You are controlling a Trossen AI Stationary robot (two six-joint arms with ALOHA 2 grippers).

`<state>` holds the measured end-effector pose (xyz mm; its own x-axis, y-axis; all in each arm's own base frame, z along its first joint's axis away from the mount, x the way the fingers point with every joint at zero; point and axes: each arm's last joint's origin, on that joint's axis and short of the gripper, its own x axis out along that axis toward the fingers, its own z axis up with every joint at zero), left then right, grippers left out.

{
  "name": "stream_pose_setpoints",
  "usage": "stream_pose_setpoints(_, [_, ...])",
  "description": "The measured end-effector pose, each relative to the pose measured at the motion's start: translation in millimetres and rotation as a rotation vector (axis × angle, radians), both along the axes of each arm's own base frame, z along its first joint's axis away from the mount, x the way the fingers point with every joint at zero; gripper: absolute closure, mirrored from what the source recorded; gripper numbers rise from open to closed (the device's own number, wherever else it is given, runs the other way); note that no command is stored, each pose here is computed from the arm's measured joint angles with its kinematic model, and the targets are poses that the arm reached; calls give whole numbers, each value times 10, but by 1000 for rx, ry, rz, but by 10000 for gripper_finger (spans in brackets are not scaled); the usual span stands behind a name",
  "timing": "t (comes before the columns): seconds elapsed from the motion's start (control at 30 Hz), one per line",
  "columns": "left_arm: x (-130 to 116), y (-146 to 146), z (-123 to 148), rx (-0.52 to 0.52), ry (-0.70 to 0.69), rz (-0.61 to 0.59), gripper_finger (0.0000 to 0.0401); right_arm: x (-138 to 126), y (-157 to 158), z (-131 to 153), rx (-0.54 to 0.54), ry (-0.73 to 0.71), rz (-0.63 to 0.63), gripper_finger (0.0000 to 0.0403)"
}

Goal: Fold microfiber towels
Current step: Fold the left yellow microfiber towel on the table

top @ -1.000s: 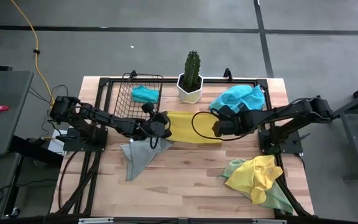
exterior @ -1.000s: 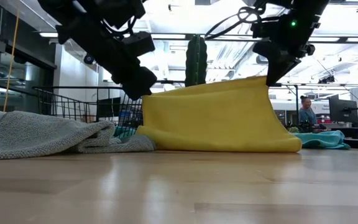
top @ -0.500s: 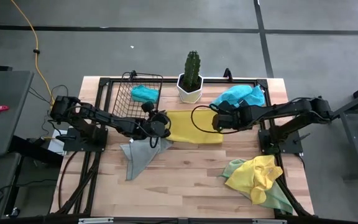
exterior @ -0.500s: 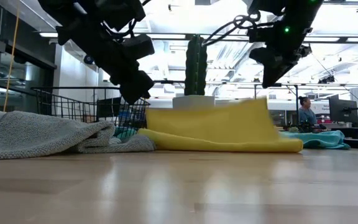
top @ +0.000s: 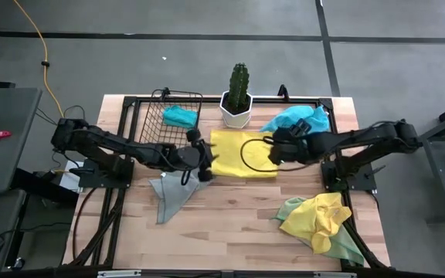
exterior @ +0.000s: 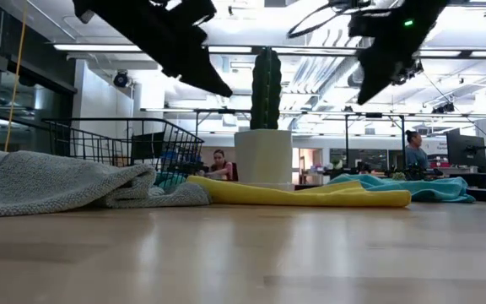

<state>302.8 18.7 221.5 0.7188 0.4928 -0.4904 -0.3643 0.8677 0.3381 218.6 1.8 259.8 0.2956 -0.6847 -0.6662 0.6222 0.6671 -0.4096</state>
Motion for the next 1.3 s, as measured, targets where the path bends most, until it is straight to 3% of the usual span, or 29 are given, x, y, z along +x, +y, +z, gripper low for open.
stream_pose_setpoints(0.1, [31,-47,-40,-46,2,-68,235,-174,144,-53,51,-67,44,165])
stream_pose_setpoints(0.27, [91,-116,-210,-36,73,-96,240,-321,338,-243,203,-216,151,165])
stream_pose_setpoints(0.37, [106,-139,-354,-66,129,-76,240,-333,392,-352,257,-291,198,165])
stream_pose_setpoints(0.47, [84,-154,-497,-48,194,26,240,-318,420,-419,290,-327,232,165])
stream_pose_setpoints(0.53, [67,-162,-547,-43,191,119,240,-313,423,-436,292,-333,233,165])
stream_pose_setpoints(0.63, [32,-204,-579,-125,159,203,240,-306,425,-436,293,-338,233,165])
stream_pose_setpoints(0.93, [-12,-403,-586,-334,88,275,240,-305,426,-436,298,-342,229,165])
stream_pose_setpoints(1.03, [-57,-435,-616,-419,124,273,240,-305,427,-436,308,-350,219,165])
stream_pose_setpoints(1.3, [-87,-296,-508,-391,107,292,240,-304,427,-438,309,-349,220,165])
